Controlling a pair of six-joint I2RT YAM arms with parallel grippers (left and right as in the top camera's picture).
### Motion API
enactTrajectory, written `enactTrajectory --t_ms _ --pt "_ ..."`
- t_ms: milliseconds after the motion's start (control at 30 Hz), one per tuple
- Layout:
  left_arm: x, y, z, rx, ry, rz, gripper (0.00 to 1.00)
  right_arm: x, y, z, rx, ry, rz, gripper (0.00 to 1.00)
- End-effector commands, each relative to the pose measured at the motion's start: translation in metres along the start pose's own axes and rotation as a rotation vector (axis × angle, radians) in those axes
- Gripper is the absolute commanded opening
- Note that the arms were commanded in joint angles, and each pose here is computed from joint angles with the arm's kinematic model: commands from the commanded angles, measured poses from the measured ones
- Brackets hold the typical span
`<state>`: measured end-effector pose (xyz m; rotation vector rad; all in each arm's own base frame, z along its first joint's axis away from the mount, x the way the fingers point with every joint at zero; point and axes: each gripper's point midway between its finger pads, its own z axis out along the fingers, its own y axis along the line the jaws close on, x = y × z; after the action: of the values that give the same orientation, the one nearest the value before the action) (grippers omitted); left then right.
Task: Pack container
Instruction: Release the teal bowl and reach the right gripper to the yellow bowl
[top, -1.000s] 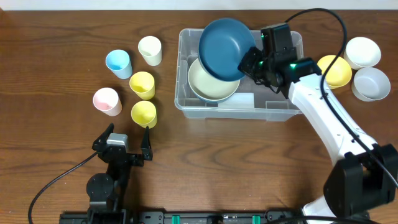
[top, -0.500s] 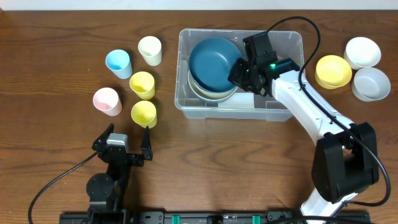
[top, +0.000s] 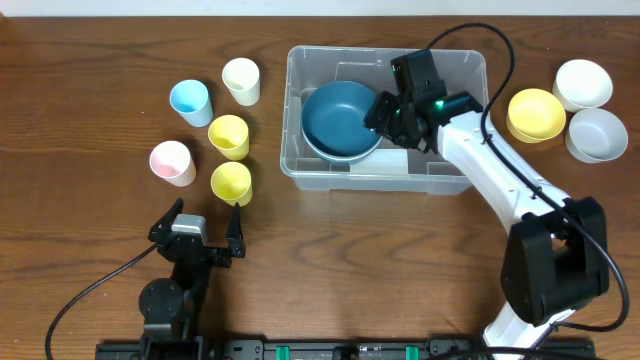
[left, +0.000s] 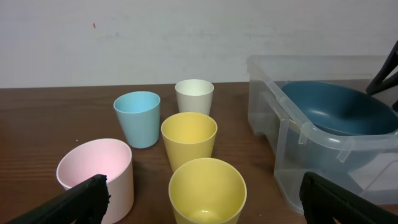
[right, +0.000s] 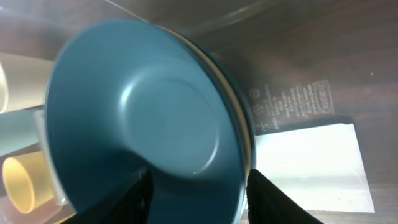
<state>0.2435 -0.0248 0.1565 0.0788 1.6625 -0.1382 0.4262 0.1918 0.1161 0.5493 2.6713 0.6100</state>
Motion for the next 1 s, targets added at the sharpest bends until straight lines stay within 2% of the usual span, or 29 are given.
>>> enactTrajectory --t_ms 0,67,167,333,433,533,667,967 --pt "0.015 -0.001 0.001 0.009 0.044 0.007 0.98 -0.048 0.039 -0.061 -0.111 -0.126 -0.075 0.60" --pt "0.015 -0.001 0.001 0.009 0.044 0.007 0.98 -0.068 0.044 -0.092 -0.119 -0.171 -0.092 0.74" --pt "0.015 -0.001 0.001 0.009 0.044 0.007 0.98 -0.102 0.020 -0.148 -0.048 -0.241 -0.049 0.87" --pt "0.015 -0.001 0.001 0.009 0.044 0.007 0.98 -0.137 -0.098 -0.216 0.263 -0.323 0.185 0.96" --pt "0.015 -0.001 0.001 0.009 0.044 0.007 0.98 -0.142 -0.174 -0.234 0.405 -0.319 0.329 0.98" --pt "0.015 -0.001 0.001 0.009 0.045 0.007 0.98 -0.146 -0.231 -0.233 0.451 -0.291 0.358 0.98" --pt "0.015 -0.001 0.001 0.009 0.045 0.007 0.98 -0.148 -0.271 -0.213 0.440 -0.277 0.388 0.97" --pt "0.015 -0.001 0.001 0.009 0.044 0.007 0.98 -0.150 -0.300 -0.144 0.392 -0.230 0.431 0.95"
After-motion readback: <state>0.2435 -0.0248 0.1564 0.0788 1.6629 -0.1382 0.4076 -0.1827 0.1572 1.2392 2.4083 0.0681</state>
